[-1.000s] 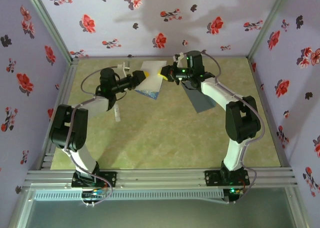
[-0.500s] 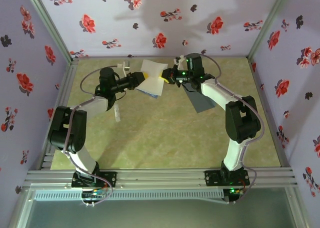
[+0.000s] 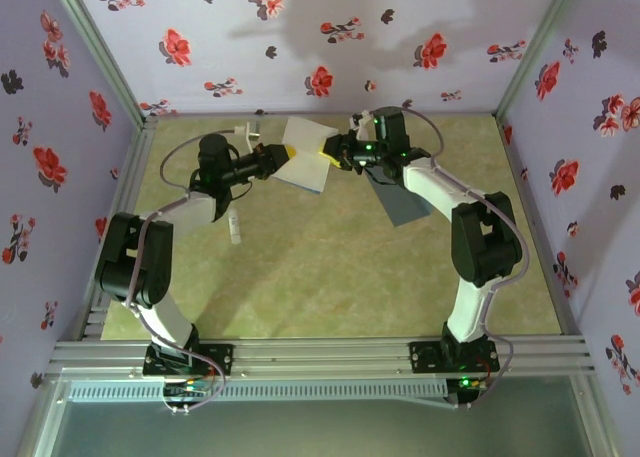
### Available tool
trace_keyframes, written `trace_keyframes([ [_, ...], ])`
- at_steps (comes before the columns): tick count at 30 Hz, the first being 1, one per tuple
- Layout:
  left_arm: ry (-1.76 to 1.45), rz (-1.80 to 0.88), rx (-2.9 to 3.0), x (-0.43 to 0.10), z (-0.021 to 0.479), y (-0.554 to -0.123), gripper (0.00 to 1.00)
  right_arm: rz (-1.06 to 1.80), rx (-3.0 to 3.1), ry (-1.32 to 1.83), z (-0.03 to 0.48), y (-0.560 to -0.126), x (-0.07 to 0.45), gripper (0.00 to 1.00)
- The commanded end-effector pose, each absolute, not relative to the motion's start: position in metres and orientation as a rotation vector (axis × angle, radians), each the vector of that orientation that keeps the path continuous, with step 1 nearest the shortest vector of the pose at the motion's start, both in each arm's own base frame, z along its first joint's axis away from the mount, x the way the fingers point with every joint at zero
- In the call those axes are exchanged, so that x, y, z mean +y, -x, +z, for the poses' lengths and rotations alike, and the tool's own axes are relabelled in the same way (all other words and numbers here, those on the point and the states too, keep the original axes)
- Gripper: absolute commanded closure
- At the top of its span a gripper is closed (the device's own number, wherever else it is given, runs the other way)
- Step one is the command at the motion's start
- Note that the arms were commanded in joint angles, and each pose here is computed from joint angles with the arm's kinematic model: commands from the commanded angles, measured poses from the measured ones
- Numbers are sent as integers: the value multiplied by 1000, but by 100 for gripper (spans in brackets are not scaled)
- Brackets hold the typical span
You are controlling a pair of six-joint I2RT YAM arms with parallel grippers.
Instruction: Place the letter into the envelope and seal it
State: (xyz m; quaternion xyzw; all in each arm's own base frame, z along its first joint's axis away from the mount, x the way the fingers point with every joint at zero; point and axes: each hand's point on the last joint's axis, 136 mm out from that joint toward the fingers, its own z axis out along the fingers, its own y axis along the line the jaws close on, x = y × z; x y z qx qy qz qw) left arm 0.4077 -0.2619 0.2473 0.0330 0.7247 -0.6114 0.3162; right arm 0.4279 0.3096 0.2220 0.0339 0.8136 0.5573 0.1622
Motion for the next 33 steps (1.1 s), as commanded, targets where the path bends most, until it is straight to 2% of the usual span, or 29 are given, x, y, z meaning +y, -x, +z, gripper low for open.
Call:
trace_keyframes([
  [1,-169,-1616,1847,-266,275,-402,89,1564,2287,-84,236,-426,299,68],
  [4,-171,-1619,1837,-266,279,-402,89,1560,2287,-91,235,-425,295,50],
  [6,-173,-1620,1830,-266,282,-402,89,1555,2290,-97,233,-424,292,41],
  [10,-177,-1625,1812,-265,289,-401,89,1570,2274,-102,231,-420,286,30],
  [24,-162,-1616,1772,-264,300,-405,87,1790,2105,-18,247,-399,298,28],
  [33,-155,-1638,1756,-267,303,-406,86,1948,2007,46,263,-392,320,32],
])
